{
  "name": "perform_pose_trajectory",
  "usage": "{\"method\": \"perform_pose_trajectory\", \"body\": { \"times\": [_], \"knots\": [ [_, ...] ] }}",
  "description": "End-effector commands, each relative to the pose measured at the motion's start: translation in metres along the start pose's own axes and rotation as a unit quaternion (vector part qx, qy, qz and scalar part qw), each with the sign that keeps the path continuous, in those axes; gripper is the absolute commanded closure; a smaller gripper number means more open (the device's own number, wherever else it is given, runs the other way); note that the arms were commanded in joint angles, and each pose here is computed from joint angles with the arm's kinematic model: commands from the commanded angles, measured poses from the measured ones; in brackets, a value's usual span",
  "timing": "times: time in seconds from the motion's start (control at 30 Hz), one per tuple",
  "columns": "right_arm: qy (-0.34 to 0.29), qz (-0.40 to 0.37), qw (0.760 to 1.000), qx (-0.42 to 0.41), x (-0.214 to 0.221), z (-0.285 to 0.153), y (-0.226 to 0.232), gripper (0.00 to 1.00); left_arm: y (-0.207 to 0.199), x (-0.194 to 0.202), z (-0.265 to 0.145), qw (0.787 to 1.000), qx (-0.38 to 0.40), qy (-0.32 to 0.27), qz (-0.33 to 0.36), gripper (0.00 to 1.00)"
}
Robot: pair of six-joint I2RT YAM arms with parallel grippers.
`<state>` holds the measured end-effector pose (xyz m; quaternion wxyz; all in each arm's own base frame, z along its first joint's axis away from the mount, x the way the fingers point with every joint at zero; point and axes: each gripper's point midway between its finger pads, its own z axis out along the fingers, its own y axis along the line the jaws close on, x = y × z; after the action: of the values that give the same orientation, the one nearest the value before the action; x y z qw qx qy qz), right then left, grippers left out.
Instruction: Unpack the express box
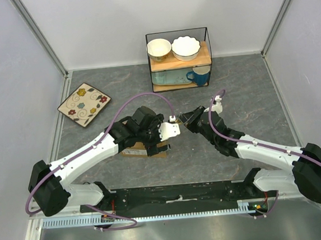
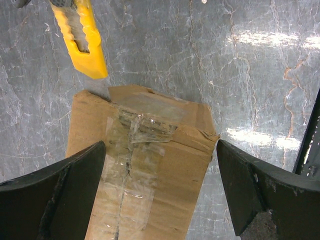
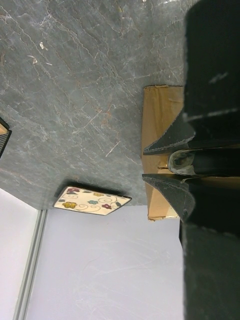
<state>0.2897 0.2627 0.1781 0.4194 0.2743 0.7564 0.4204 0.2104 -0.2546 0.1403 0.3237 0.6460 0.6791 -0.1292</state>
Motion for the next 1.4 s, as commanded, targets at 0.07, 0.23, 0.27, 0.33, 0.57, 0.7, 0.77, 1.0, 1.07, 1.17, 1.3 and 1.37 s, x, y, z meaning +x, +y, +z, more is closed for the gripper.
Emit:
{"method": "perform_pose_trajectory", "body": {
  "times": [0.07,0.23,0.27,0.33,0.57,0.7,0.77,1.0,1.07,1.17,1.3,1.37],
  "knots": [
    [-0.005,0.011,0.999,-0.037,-0.003,0.004,0.030,1.00,-0.003,0.006,-0.004,1.000,-0.002,0.011,-0.012,0.01],
    [0.000,0.011,0.999,-0.040,0.003,0.004,0.034,1.00,-0.003,0.008,-0.002,1.000,-0.003,0.014,-0.013,0.01],
    [0.001,0.011,0.999,-0.038,0.004,0.005,0.033,1.00,-0.002,0.009,-0.002,1.000,-0.006,0.016,-0.013,0.01],
    [0.002,0.010,0.999,-0.037,0.007,0.005,0.033,1.00,0.001,0.009,-0.002,1.000,-0.013,0.015,-0.013,0.01],
    [0.009,0.007,0.999,-0.033,0.017,0.002,0.031,1.00,0.009,0.016,0.001,0.999,-0.034,0.036,-0.020,0.01],
    [0.017,0.007,0.999,-0.033,0.026,-0.001,0.030,1.00,0.008,0.019,0.004,0.998,-0.032,0.043,-0.023,0.01],
    [0.022,0.005,0.999,-0.031,0.031,-0.001,0.030,1.00,0.011,0.020,0.006,0.998,-0.036,0.044,-0.023,0.08],
    [0.035,0.003,0.999,-0.031,0.045,-0.006,0.030,1.00,0.012,0.025,0.011,0.997,-0.038,0.061,-0.031,0.22],
    [0.038,0.004,0.999,-0.032,0.047,-0.007,0.031,1.00,0.013,0.024,0.011,0.997,-0.038,0.060,-0.033,0.25],
    [0.044,0.005,0.998,-0.034,0.052,-0.009,0.032,1.00,0.014,0.024,0.012,0.997,-0.039,0.061,-0.034,0.25],
    [0.052,0.002,0.998,-0.034,0.058,-0.014,0.032,1.00,0.015,0.025,0.011,0.996,-0.042,0.065,-0.034,0.25],
    [0.055,-0.002,0.998,-0.031,0.061,-0.016,0.029,1.00,0.015,0.025,0.011,0.996,-0.043,0.065,-0.034,0.25]
  ]
}}
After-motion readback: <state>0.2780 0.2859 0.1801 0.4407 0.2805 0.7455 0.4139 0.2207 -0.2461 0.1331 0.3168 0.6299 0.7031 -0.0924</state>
